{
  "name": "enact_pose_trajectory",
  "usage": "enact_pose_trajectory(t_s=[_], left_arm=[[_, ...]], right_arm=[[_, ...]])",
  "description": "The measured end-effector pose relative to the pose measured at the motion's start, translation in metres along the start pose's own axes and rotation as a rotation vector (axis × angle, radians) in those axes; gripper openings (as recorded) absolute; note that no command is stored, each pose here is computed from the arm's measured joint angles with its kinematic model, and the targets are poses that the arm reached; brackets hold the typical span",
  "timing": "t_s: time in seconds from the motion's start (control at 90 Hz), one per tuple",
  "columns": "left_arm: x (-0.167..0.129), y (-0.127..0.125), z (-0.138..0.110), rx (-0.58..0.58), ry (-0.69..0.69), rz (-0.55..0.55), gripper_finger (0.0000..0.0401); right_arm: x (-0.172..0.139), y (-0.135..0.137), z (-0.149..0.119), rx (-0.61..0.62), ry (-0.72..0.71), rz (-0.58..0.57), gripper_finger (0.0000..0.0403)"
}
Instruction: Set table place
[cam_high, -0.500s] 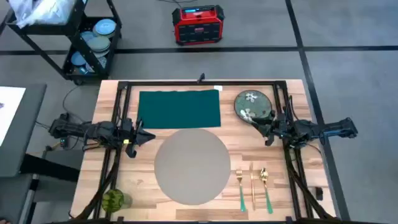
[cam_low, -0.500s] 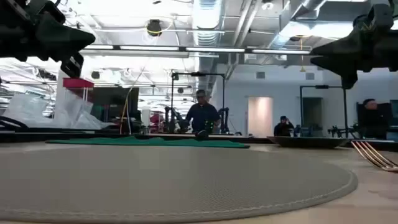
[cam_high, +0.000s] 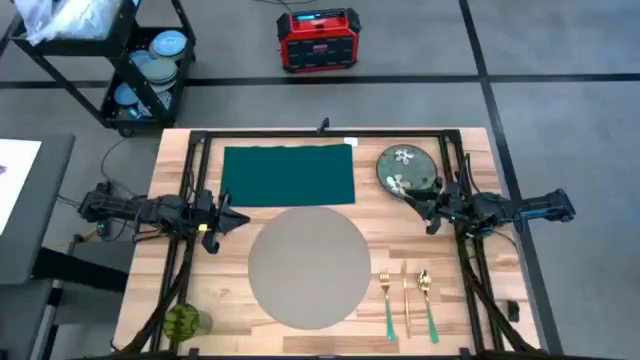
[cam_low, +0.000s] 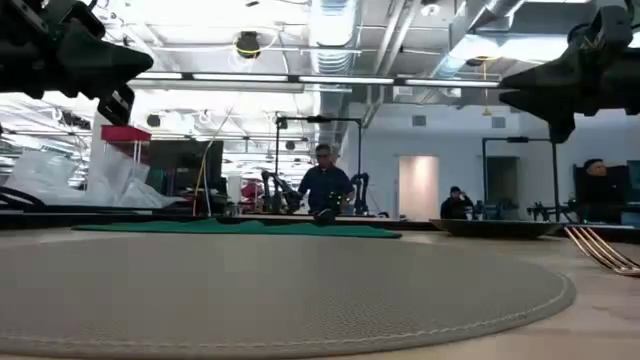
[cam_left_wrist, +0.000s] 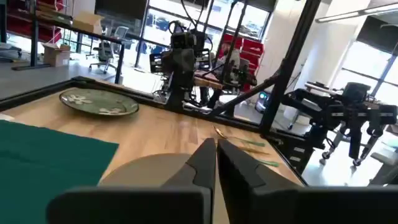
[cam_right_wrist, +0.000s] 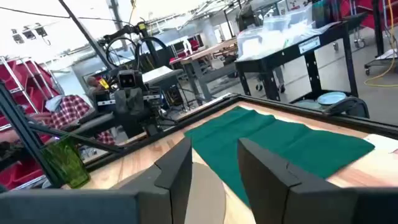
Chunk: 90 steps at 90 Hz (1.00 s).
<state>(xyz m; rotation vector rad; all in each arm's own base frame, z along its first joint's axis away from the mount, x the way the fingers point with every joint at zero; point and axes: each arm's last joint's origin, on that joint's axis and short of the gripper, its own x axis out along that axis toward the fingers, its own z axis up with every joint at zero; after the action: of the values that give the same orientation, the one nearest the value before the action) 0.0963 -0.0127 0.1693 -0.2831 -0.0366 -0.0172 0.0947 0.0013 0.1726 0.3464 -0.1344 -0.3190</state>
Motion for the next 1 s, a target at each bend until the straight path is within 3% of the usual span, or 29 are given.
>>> enact_pose_trajectory(t_s=[0.644, 0.789, 1.0], left_arm=[[0.0000, 0.0000, 0.0000, 0.000, 0.000, 0.001, 0.0000], [-0.0001, 0.0017, 0.0018, 0.008, -0.031, 0.065, 0.0000], [-0.0001, 0.0018, 0.0023, 0.016, -0.037, 0.072, 0.0000]], right_arm=[[0.0000, 0.0000, 0.0000, 0.000, 0.000, 0.000, 0.0118], [0.0000, 0.0000, 0.0000, 0.000, 0.000, 0.000, 0.0118], [0.0000, 0.0000, 0.0000, 0.000, 0.000, 0.000, 0.0118]])
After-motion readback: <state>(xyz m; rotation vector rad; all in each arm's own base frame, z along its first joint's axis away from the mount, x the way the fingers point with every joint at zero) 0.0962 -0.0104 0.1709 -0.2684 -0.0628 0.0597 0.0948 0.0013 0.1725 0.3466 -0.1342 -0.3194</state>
